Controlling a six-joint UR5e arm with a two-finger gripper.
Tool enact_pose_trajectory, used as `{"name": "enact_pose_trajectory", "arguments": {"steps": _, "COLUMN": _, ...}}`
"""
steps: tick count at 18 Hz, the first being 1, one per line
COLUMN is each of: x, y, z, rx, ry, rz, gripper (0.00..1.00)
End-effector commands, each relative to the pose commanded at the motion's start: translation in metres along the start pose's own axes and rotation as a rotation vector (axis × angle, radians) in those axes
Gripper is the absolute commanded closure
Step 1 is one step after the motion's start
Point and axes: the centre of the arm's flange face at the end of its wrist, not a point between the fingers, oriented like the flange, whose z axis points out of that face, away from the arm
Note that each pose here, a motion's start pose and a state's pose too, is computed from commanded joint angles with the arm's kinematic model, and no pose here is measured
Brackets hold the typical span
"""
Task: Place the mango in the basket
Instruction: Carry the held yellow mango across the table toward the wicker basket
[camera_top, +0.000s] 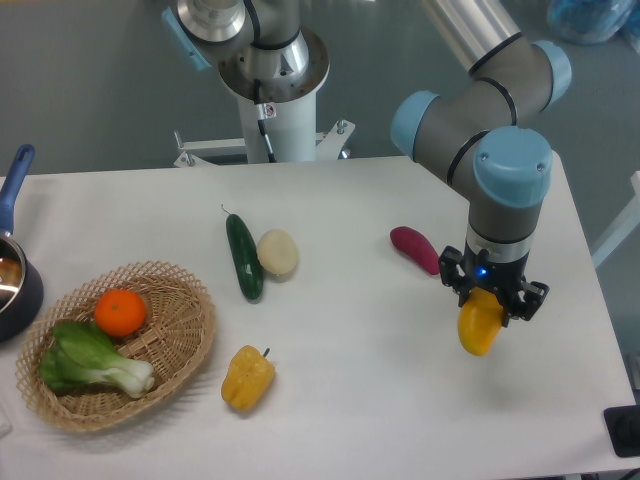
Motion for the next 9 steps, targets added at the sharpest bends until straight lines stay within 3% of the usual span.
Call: {"name": "enact_pose_trajectory", "arguments": {"steps": 9, "x": 0.015, "y": -0.022, "z": -0.001, "rx": 0.007, "ry": 0.011, "rz": -0.054, "gripper": 0.73}}
